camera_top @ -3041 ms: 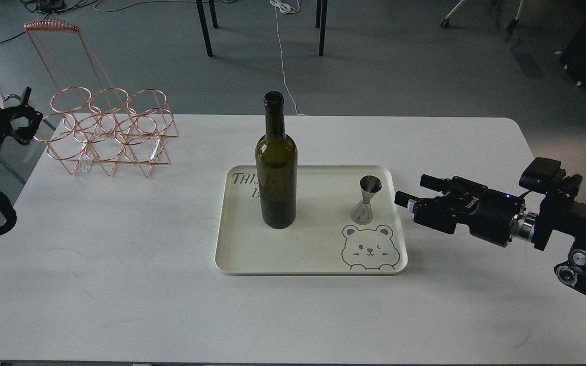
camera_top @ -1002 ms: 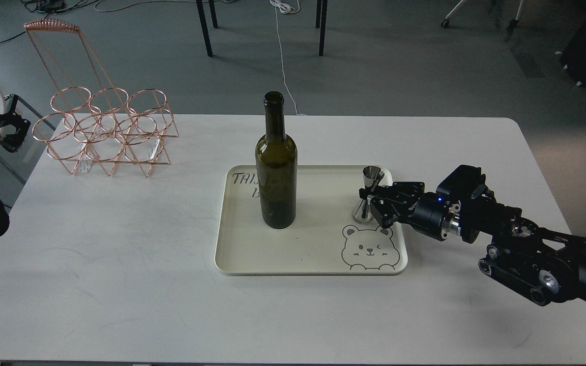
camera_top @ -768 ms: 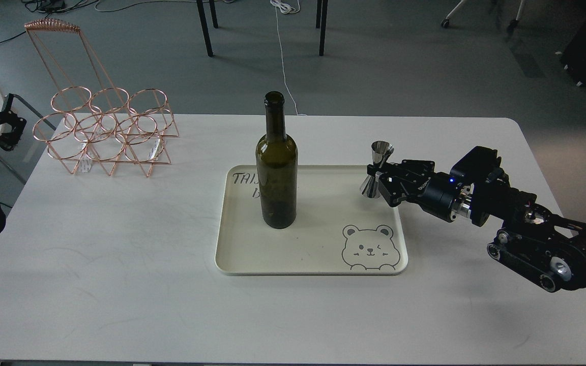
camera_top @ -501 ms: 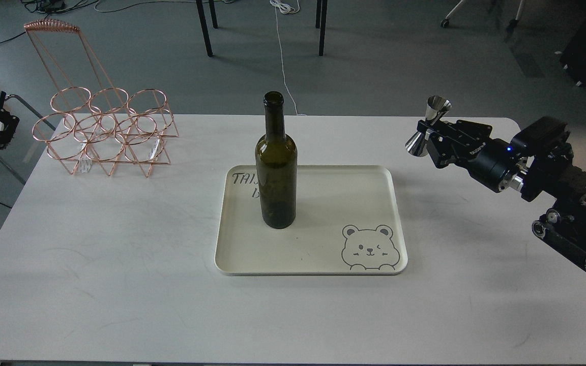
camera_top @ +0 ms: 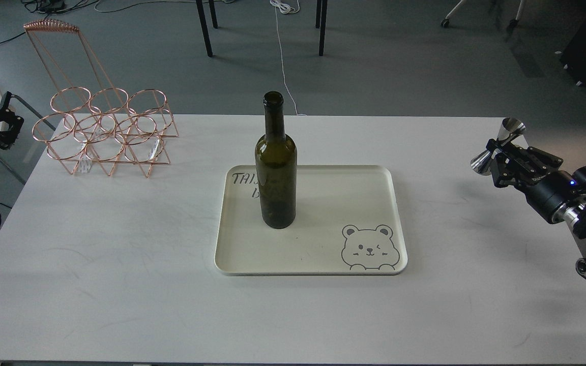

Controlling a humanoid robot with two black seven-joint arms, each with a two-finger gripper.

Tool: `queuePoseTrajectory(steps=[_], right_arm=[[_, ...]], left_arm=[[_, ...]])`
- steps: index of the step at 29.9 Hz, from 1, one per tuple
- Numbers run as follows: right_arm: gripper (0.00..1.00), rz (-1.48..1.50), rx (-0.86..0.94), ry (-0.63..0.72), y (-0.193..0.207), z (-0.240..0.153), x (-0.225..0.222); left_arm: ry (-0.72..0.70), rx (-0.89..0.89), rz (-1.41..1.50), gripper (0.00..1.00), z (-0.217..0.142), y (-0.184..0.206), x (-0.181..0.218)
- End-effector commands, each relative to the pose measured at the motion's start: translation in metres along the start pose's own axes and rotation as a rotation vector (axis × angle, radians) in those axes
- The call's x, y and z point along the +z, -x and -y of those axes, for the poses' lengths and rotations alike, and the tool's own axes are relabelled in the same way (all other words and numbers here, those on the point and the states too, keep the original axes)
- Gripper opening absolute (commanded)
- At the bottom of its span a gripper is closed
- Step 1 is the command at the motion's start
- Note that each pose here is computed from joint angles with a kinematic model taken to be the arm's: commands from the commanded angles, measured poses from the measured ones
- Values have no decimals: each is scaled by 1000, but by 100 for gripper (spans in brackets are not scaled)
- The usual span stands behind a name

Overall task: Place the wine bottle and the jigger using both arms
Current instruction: 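Carry the jigger off the tray toward the right gripper's side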

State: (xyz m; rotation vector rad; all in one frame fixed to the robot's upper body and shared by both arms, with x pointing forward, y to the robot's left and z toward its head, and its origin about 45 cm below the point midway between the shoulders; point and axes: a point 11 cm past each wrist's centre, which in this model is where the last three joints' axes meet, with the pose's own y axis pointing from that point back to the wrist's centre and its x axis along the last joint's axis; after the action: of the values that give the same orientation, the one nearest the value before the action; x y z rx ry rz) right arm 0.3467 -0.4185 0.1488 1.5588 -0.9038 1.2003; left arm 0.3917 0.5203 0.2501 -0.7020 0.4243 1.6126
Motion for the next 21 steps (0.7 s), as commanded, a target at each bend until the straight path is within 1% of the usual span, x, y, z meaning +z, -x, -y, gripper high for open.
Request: queuePoseTrajectory(steps=[1,6,10,19,21], right_arm=[[6,16,-36,14,18,-10,1],[8,46,-73,30,38,-22,1],[17,60,-67,38,38,-22,1],[22,71,-71,42,40,-23,1],[26,72,-70,40,40,-23,1]], left_arm=[[-1,-4,4,98,1,1,0],[0,-13,2,98,3,5,-1],[2,-16,-1,98,4,6,-1],[8,-25,1,99,8,10,2],[8,-25,1,99,8,10,2]])
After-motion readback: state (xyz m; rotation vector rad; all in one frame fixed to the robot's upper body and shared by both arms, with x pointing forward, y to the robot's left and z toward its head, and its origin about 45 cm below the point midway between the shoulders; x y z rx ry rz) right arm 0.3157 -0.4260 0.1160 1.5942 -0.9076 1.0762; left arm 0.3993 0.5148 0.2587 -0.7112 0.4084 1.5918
